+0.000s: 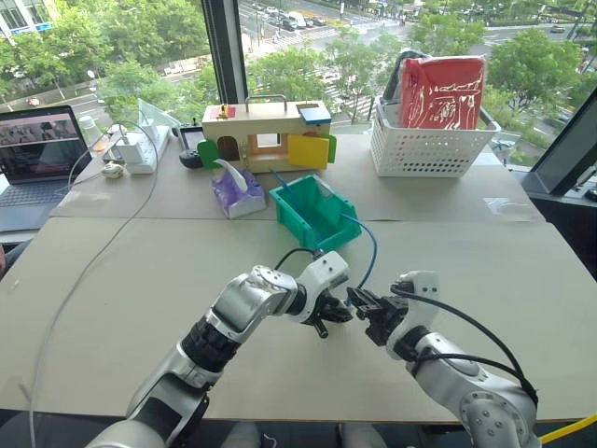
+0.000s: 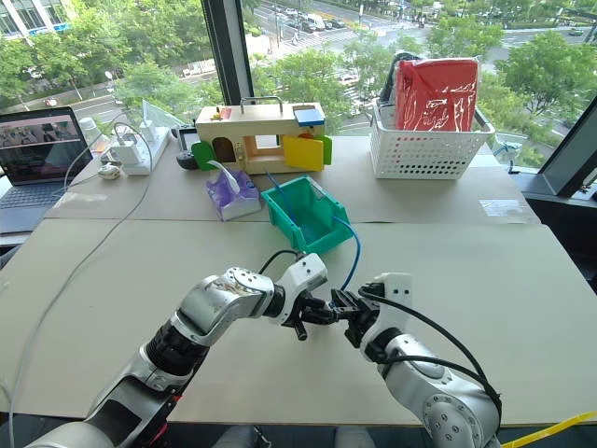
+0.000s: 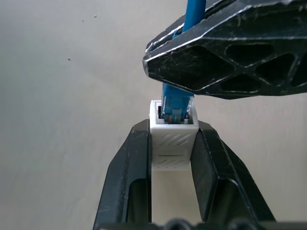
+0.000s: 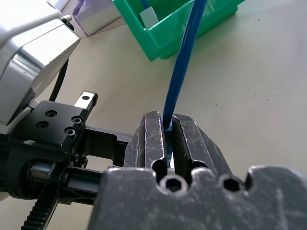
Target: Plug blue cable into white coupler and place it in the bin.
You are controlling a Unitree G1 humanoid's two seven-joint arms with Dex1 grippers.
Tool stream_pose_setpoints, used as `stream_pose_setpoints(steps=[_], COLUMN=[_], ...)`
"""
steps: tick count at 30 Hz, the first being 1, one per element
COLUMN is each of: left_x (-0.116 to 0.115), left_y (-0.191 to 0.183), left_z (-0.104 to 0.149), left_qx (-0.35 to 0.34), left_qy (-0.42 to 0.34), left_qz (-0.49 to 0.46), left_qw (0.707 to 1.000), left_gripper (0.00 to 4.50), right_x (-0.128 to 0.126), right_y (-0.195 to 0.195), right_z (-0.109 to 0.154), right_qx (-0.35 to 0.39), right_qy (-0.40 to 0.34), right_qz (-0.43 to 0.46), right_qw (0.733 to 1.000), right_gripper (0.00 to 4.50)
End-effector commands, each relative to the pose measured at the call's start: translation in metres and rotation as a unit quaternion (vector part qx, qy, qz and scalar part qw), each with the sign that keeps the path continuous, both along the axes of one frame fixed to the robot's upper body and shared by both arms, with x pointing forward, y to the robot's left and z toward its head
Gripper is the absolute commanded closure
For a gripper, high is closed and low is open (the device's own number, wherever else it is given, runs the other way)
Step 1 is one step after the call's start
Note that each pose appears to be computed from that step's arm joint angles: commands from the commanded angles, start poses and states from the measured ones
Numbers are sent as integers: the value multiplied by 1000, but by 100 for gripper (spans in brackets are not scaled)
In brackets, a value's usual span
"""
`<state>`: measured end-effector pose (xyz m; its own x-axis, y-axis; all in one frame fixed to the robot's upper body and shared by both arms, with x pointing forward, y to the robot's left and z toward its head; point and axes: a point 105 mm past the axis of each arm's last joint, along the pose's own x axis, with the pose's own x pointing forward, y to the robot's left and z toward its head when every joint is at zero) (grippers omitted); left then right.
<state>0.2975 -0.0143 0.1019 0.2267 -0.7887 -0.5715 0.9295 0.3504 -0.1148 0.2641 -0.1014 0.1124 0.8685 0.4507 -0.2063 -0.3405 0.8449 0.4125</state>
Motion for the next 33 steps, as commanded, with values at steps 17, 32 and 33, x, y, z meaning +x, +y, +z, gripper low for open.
stream_pose_setpoints(steps=[17,32,33], left_x=[6,11,11], left_y=[7,11,10], left_z=[25,31,32], left_qx=[-12,-14,-18], left_qy=[-48,-60,-61], left_qz=[25,30,29], left_qw=[998,998,998], left_gripper=[386,386,386], right_x=[-42,-39,-35], right_y=[29,30,28], right_z=[-77,-92,-88], right_qx=[-97,-79,-78], right_qy=[138,148,139], right_qz=[117,100,95], right_qw=[979,981,983], right_gripper=[450,450,450])
